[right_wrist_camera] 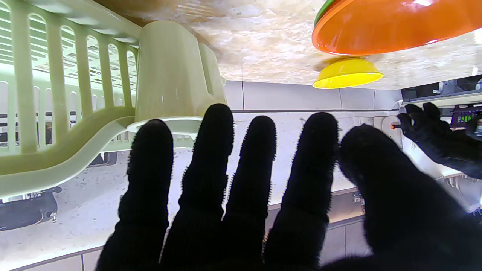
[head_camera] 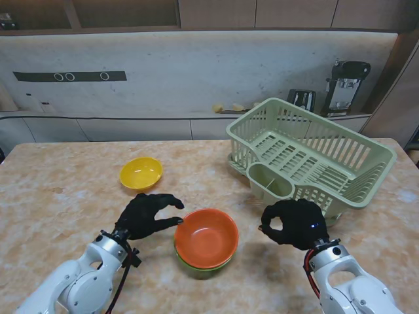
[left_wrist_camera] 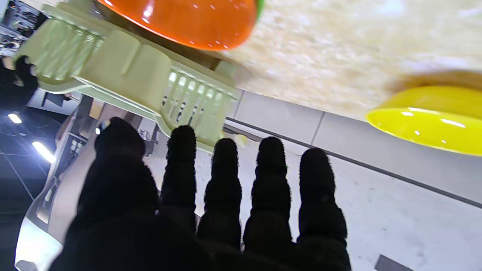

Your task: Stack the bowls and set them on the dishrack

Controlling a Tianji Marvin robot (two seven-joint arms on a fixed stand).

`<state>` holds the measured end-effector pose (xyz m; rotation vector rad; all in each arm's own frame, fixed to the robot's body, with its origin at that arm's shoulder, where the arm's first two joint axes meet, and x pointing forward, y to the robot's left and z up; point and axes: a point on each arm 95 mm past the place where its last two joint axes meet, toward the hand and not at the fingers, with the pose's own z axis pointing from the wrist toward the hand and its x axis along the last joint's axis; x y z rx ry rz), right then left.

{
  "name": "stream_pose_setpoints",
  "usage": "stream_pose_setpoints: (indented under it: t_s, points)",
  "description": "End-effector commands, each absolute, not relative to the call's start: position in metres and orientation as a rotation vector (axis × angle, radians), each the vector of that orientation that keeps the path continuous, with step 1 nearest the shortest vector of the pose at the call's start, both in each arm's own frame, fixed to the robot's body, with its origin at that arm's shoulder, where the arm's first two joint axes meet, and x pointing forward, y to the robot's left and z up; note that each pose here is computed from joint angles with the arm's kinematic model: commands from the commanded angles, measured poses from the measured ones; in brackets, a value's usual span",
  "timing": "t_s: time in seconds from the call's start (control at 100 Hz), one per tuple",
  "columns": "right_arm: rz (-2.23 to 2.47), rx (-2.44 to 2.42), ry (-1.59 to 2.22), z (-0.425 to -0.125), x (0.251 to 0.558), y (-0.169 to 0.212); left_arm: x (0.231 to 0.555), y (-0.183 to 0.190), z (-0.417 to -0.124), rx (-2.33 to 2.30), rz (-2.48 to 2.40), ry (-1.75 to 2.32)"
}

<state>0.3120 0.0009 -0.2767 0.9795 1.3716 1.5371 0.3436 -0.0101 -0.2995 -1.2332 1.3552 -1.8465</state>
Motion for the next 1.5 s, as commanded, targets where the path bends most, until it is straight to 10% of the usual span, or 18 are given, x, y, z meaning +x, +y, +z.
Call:
stream_pose_setpoints:
  t_s: [0.0,1.49]
  points:
    - [1.535,0.995,1.392,-0.281,0.310,0.003,0.350,-0.002,-0.294,-1.223,-1.804,1.352]
    - [1.546,1.004,1.420,-0.280,0.314,0.010,0.477,0.050,-0.334,-1.376,-1.222,1.411]
